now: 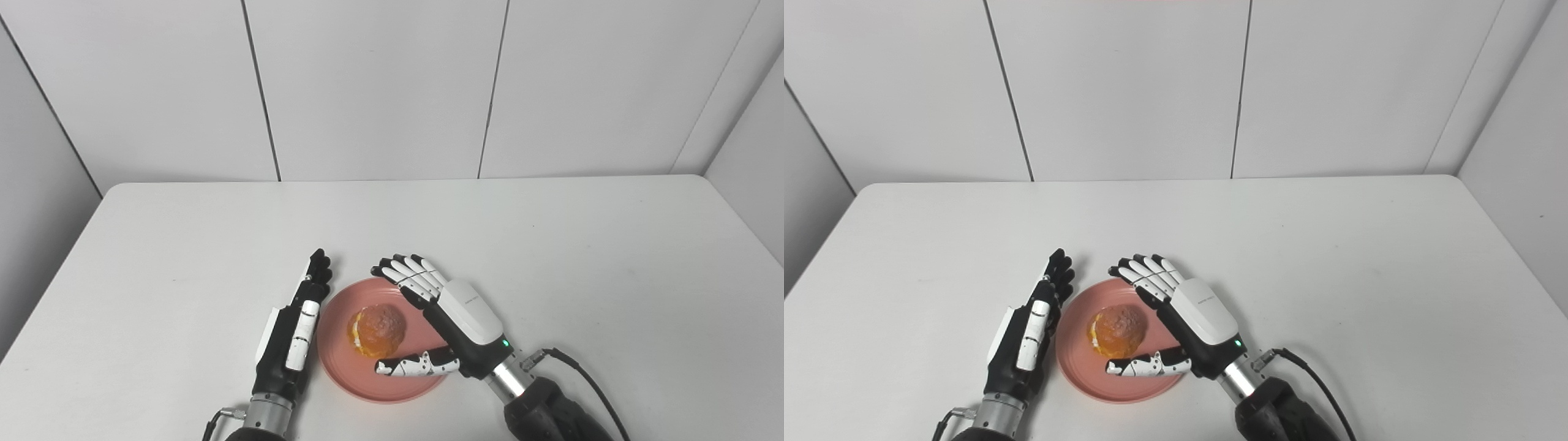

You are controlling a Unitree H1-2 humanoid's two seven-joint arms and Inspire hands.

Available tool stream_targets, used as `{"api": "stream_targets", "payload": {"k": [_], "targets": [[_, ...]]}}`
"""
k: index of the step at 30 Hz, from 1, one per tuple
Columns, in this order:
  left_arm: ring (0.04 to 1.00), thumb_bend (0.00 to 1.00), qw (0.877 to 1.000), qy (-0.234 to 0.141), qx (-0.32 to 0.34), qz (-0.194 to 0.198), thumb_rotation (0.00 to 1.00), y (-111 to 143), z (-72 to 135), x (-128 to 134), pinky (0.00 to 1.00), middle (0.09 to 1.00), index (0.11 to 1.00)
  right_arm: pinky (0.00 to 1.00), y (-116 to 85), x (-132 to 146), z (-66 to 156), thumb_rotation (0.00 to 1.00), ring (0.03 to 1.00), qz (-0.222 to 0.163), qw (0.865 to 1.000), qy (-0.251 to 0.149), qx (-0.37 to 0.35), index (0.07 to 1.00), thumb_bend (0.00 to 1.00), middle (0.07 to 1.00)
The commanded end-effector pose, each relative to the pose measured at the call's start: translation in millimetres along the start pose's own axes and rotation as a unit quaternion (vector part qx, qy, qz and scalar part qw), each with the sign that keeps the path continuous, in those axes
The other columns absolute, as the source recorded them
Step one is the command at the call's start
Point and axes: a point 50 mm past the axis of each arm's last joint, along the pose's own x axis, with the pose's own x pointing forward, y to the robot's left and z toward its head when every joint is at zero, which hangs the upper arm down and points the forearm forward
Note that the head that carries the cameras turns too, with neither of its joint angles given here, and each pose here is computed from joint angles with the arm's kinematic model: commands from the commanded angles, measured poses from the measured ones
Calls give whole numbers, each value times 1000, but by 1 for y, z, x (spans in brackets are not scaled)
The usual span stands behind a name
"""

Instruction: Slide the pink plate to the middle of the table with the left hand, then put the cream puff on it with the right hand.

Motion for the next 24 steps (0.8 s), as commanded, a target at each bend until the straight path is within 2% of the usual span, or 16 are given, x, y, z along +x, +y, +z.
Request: {"api": "stream_targets", "payload": {"k": [1, 3, 5, 8, 9, 12, 13, 15, 17, 21, 24], "targets": [[992, 557, 1000, 14, -7, 3, 1000, -4, -10, -5, 1000, 997, 997, 1000, -12, 5, 3, 827, 972, -20, 1000, -12, 5, 894, 621, 940], [992, 553, 1000, 15, -6, 3, 1000, -4, -10, -5, 1000, 997, 996, 1000, -13, 3, 2, 844, 991, -25, 999, -7, 19, 915, 634, 965], [992, 567, 1000, 15, -5, 5, 1000, -5, -10, -4, 1000, 996, 993, 1000, -14, 0, 1, 820, 999, -33, 999, 2, 39, 960, 665, 994], [995, 562, 1000, 13, -4, 5, 1000, -4, -8, -4, 1000, 998, 995, 1000, -14, -6, -3, 835, 1000, -74, 993, 22, 92, 993, 697, 1000], [999, 569, 1000, 14, -5, 5, 1000, -4, -8, -3, 1000, 1000, 998, 958, -14, -8, -4, 895, 1000, -86, 990, 27, 107, 999, 714, 1000], [1000, 579, 1000, 15, -7, 9, 1000, -1, -7, -3, 1000, 1000, 1000, 902, -12, -13, -7, 888, 978, -136, 978, 49, 152, 1000, 742, 1000], [1000, 590, 1000, 14, -8, 12, 1000, 0, -7, -3, 1000, 1000, 1000, 920, -12, -14, -8, 923, 983, -149, 975, 54, 156, 1000, 739, 1000], [1000, 597, 1000, 6, -6, 25, 1000, 3, -7, -3, 1000, 1000, 999, 965, -13, -15, -8, 952, 995, -186, 960, 68, 199, 1000, 720, 1000], [995, 595, 999, 0, -10, 40, 1000, 4, -8, -3, 1000, 996, 991, 993, -13, -17, -9, 930, 999, -208, 941, 79, 254, 1000, 711, 1000], [992, 589, 998, -11, -27, 62, 1000, 8, -9, -2, 1000, 990, 984, 1000, -12, -24, -8, 937, 1000, -224, 920, 94, 308, 1000, 706, 1000], [989, 608, 997, -17, -32, 68, 1000, 10, -11, -1, 1000, 988, 980, 996, -10, -27, -6, 920, 1000, -227, 911, 95, 332, 1000, 688, 1000]]}}
